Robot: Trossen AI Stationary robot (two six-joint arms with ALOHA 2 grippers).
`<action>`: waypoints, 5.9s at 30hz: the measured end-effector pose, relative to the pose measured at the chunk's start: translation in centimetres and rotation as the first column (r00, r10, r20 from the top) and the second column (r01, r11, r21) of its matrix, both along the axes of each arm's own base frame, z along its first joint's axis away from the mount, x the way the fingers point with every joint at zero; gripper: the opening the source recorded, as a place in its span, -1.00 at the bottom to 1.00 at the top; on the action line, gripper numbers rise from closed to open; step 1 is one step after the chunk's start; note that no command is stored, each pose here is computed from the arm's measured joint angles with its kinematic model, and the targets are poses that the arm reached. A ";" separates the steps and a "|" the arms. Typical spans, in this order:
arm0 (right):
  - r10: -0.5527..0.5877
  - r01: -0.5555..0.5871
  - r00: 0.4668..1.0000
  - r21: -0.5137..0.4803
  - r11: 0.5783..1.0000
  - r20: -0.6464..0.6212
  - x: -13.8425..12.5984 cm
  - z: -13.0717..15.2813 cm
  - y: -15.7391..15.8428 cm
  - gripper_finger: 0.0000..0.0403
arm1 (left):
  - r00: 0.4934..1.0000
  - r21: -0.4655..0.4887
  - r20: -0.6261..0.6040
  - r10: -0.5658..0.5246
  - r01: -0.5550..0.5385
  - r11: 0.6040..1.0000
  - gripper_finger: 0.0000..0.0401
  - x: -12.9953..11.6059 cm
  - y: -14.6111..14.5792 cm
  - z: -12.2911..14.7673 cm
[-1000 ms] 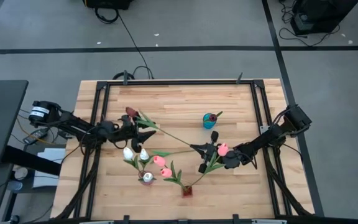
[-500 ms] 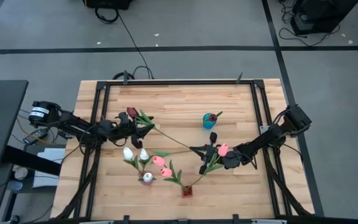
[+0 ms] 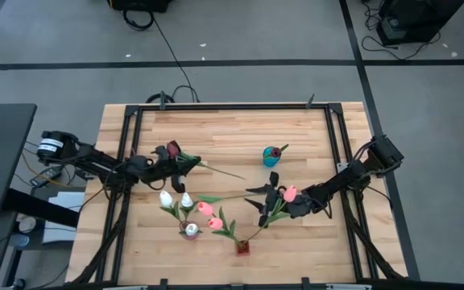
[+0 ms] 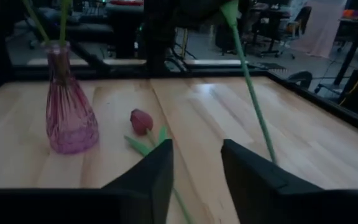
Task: Sort flowers into vase by color
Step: Put the top red flower into the blue vase
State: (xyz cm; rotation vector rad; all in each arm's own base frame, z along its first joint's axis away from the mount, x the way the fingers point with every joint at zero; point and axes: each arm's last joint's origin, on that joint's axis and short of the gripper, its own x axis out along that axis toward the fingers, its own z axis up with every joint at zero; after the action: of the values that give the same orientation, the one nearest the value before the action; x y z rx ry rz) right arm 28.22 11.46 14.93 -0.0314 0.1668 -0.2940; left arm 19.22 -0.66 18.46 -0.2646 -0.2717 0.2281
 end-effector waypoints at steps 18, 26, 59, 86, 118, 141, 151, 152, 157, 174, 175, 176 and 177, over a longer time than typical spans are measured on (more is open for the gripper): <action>-0.009 0.037 0.957 0.092 0.995 -0.291 -1.4 -2.5 -0.8 -0.15 | 0.920 0.080 -0.392 -0.020 0.056 0.995 -0.92 7.1 3.1 7.6; -0.028 0.050 0.977 0.099 0.994 -0.213 -2.4 1.7 -1.7 -0.15 | 0.917 0.112 -0.383 -0.111 0.165 0.980 -0.92 7.8 4.7 11.2; -0.143 0.170 0.968 0.117 0.979 -0.207 -9.2 8.5 -5.0 -0.15 | 0.937 0.121 -0.328 -0.120 0.168 0.978 -0.92 14.1 10.1 12.3; -0.152 0.191 0.954 0.133 0.972 -0.259 -9.2 7.3 -4.3 -0.15 | 0.906 0.187 -0.413 -0.089 0.180 0.966 -0.92 16.4 11.2 15.2; -0.090 0.140 0.964 0.189 0.972 -0.248 -9.0 7.4 -4.0 -0.15 | 0.751 0.088 -0.600 -0.274 0.402 0.911 -0.82 25.1 12.1 10.1; -0.065 0.113 0.969 0.194 0.974 -0.239 -8.8 7.6 -3.9 -0.15 | 0.597 0.074 -0.762 -0.252 0.467 0.881 0.19 21.1 11.0 12.7; -0.088 0.131 0.968 0.177 0.975 -0.234 -8.9 7.6 -4.0 -0.15 | 0.618 0.101 -0.750 -0.236 0.459 0.883 -0.17 21.2 11.0 12.9; -0.090 0.133 0.968 0.175 0.975 -0.233 -8.9 7.6 -4.0 -0.15 | 0.620 0.110 -0.751 -0.226 0.456 0.883 -0.23 21.2 11.1 12.9; -0.110 0.150 0.968 0.171 0.974 -0.225 -8.9 7.7 -4.0 -0.15 | 0.617 0.143 -0.756 -0.217 0.480 0.865 -0.51 21.2 11.1 12.9; -0.039 0.096 0.958 0.189 0.977 -0.284 -8.4 6.8 -3.6 -0.15 | 0.604 0.124 -0.768 -0.214 0.468 0.875 -0.93 20.9 11.1 12.9; -0.040 0.098 0.956 0.185 0.978 -0.291 -8.3 6.6 -3.6 -0.15 | 0.596 0.116 -0.778 -0.199 0.447 0.887 -0.91 20.9 11.1 12.8; -0.041 0.098 0.955 0.182 0.978 -0.295 -8.2 6.5 -3.6 -0.15 | 0.590 0.115 -0.787 -0.182 0.429 0.896 -0.87 20.7 11.2 12.8; -0.041 0.099 0.954 0.181 0.978 -0.297 -8.2 6.4 -3.6 -0.15 | 0.579 0.110 -0.798 -0.167 0.413 0.904 -0.84 20.5 11.3 12.8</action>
State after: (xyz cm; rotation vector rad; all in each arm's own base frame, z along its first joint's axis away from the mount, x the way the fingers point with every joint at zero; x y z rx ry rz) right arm 20.02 7.91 21.37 0.1262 0.4918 -0.3426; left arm 39.72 10.63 31.27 0.1036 0.6205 -0.0516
